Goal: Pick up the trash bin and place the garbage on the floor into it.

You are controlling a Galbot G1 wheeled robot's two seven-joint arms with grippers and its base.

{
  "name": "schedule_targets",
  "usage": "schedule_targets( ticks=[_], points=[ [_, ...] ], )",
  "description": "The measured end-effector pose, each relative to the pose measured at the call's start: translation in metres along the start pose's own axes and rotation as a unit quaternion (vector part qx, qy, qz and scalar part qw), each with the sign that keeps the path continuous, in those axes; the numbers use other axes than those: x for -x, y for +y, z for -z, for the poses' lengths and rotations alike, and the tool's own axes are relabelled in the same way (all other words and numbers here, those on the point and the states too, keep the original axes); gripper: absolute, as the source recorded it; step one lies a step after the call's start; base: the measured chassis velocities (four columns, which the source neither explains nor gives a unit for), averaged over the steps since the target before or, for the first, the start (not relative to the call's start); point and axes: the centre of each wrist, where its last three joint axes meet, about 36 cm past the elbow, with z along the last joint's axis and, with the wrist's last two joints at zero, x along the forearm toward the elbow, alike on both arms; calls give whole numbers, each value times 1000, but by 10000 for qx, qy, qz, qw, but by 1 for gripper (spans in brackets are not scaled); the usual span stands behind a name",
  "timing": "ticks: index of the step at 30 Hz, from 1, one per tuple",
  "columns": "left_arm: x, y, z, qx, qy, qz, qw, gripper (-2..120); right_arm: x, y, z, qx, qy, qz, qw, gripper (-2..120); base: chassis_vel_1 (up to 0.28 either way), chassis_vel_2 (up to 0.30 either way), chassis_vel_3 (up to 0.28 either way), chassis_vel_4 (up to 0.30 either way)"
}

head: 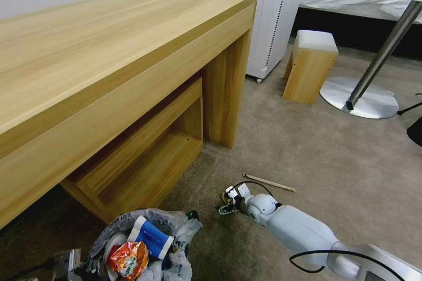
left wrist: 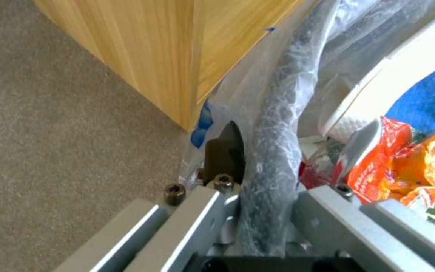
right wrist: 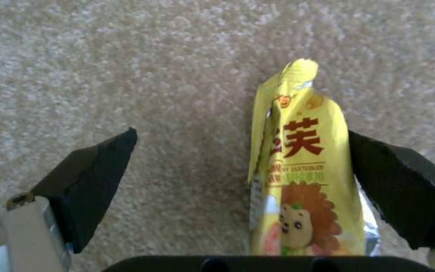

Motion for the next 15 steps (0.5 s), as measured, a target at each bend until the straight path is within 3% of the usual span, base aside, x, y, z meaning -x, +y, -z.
schedule_targets(
  ticks=[15],
  points=[
    [3,-2,-11,103,55,-15,9999,0,-13,-20,-21,58,16,-263,9996,100,0,0,0,0]
  ],
)
